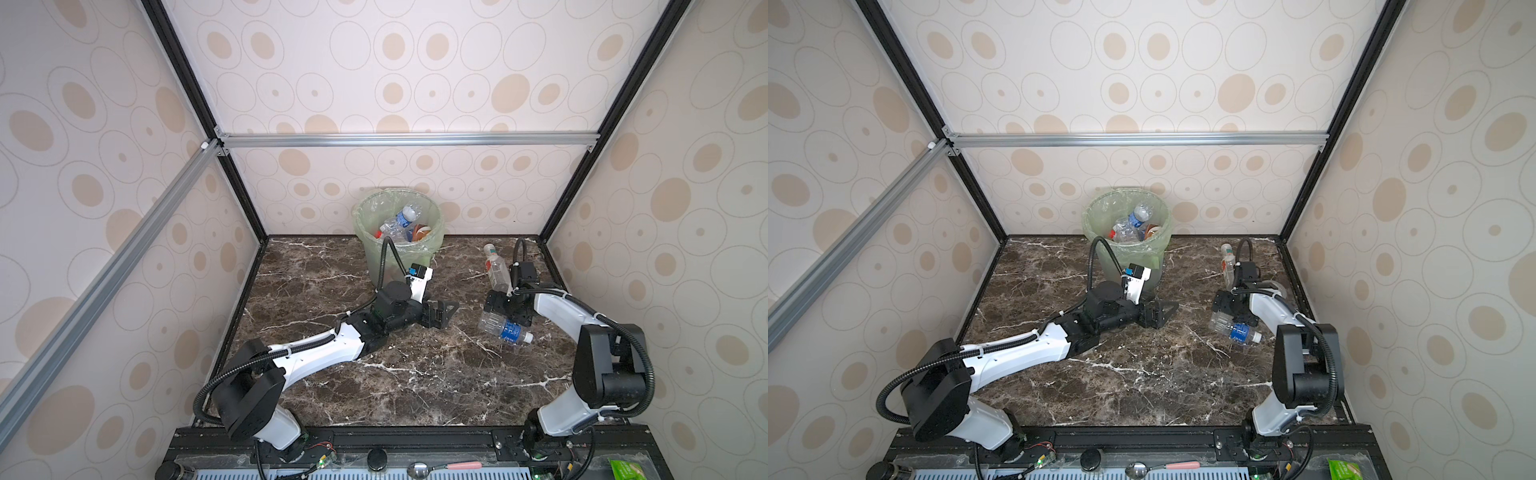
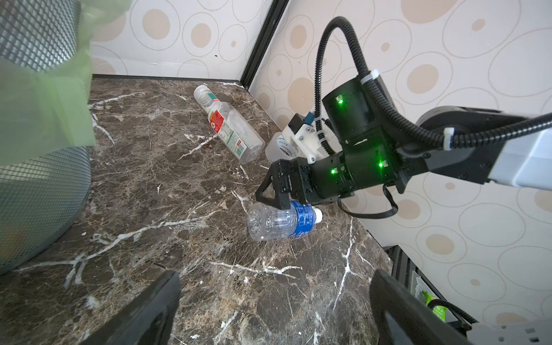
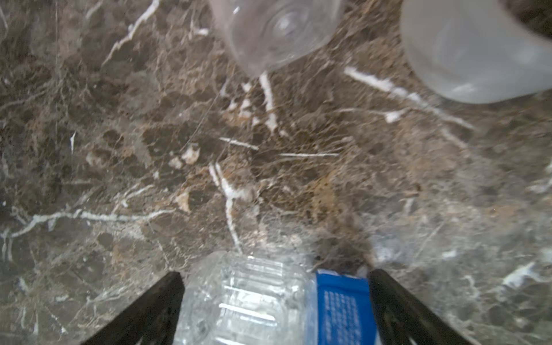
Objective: Throw the plastic bottles in the bin
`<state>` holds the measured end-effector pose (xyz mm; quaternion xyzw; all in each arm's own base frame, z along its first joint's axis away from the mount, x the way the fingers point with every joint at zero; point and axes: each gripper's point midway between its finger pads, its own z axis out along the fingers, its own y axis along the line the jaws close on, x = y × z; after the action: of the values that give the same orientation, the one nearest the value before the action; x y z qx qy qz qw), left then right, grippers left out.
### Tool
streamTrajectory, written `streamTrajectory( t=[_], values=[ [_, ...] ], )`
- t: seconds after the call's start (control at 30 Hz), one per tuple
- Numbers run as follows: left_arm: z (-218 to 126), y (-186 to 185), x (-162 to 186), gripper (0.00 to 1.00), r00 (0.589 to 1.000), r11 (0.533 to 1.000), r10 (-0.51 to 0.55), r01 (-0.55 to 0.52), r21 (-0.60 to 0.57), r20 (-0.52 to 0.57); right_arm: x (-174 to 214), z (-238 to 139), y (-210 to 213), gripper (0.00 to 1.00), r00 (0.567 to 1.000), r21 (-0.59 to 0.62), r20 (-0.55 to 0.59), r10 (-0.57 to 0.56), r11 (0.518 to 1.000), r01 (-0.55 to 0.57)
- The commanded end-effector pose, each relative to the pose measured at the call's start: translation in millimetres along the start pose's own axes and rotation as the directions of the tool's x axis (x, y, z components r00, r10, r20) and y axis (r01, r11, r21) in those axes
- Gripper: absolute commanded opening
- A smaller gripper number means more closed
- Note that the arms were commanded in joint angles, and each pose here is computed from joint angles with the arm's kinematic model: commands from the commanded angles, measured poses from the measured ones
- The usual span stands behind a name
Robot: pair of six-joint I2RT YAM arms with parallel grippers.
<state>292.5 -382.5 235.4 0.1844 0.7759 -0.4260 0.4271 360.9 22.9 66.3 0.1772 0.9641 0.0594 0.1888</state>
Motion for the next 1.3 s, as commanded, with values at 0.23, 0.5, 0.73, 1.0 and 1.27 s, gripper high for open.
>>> streamTrajectory(
  t=[0.23, 0.5, 0.73, 1.0, 1.27],
  values=[
    [-6, -11, -15, 0.99, 0.999, 1.0, 0.023, -0.024, 0.017, 0.034, 1, -43, 21, 1.0, 0.998, -0.064, 0.052, -0.048, 0.997, 0.051],
    [-4, -12, -12, 0.99, 0.999, 0.999, 0.012, -0.013, 0.03, 0.031, 55, -53, 13, 1.0, 0.993, -0.099, -0.008, -0.114, 0.989, 0.113],
    [-4, -13, -11, 0.99, 0.999, 0.999, 0.008, -0.009, 0.035, 0.031, 92, -48, 8, 1.0, 0.97, -0.014, -0.06, -0.237, 0.972, 0.236],
    [-5, -12, -11, 0.99, 0.999, 1.0, 0.012, -0.013, 0.028, 0.031, 102, -37, 0, 1.0, 0.951, 0.056, -0.123, -0.285, 0.954, 0.294],
    [-1, -10, -7, 0.99, 1.0, 1.0, 0.013, -0.013, 0.025, 0.019, 108, -30, 13, 1.0, 0.937, 0.05, -0.136, -0.322, 0.942, 0.331]
  ],
)
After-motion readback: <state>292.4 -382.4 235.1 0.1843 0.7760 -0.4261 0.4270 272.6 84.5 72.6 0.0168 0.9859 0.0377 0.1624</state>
